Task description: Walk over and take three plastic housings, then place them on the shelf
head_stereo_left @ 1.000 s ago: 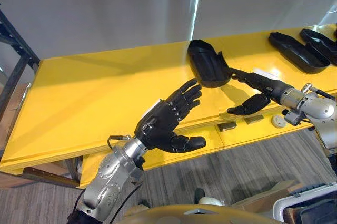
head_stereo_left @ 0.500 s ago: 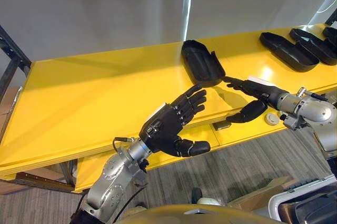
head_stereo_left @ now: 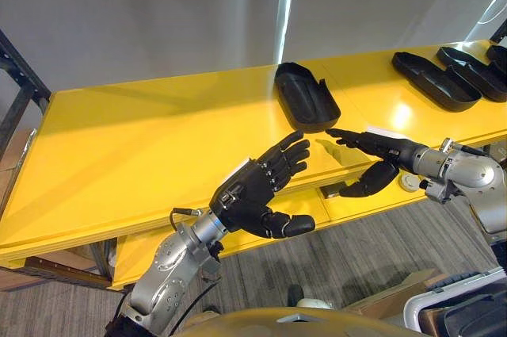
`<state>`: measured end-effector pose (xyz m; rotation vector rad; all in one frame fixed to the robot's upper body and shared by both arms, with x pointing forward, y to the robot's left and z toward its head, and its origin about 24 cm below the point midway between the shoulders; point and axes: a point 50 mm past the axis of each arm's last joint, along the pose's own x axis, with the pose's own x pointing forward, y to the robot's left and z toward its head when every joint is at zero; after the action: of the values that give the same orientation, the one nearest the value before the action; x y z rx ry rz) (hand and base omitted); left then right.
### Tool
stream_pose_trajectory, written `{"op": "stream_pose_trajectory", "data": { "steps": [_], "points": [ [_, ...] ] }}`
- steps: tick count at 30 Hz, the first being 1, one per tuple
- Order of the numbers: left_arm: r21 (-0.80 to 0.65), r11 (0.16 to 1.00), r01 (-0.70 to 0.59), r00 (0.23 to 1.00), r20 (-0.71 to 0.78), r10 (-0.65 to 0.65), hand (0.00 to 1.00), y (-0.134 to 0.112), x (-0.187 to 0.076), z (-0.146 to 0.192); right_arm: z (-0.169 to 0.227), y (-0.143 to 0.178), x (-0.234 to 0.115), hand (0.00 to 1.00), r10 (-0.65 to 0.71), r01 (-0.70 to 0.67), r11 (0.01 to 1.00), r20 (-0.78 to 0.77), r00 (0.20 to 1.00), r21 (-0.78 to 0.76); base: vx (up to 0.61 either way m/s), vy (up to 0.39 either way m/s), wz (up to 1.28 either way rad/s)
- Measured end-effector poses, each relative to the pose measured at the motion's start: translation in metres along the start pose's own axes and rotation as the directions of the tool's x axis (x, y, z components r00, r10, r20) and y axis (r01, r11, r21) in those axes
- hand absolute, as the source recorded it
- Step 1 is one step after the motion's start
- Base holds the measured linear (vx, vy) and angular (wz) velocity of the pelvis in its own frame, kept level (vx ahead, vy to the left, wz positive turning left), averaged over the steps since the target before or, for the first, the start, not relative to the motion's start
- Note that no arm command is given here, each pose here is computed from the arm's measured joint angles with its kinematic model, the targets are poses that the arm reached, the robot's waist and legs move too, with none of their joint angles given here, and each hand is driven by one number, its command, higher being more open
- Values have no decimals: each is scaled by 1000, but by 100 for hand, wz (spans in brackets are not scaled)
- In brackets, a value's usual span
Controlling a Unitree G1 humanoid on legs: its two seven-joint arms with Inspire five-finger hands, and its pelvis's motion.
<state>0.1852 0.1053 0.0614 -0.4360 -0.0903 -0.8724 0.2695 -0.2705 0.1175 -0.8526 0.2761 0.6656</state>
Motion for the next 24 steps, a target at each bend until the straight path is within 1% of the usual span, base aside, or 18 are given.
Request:
{"op": "stream_pose_trajectory", "data": {
  "steps": [5,11,14,16,19,24],
  "points": [
    [-1,1000,0,1000,-3,0,100,0,0,-1,-3,2,0,100,6,-6,1000,-47,999,-7,0,0,0],
    [-12,1000,-17,1000,-17,16,100,1,-4,-5,10,5,0,100,10,-11,999,-8,1000,-39,0,0,0],
    [-14,1000,-19,1000,-19,19,100,1,-4,-6,14,3,-3,100,-34,36,998,24,999,-60,0,0,0],
    [-24,999,-28,999,-20,28,100,1,-4,-9,21,-5,-7,100,-113,118,992,90,989,-46,0,0,0],
    [-42,998,-46,998,-36,44,100,3,-5,-15,33,-20,-12,100,-172,184,981,149,974,-68,0,0,0],
    [-55,998,-30,999,-42,28,100,-1,-4,-17,40,-24,-8,100,-167,187,977,177,970,-103,0,0,6]
  ]
}}
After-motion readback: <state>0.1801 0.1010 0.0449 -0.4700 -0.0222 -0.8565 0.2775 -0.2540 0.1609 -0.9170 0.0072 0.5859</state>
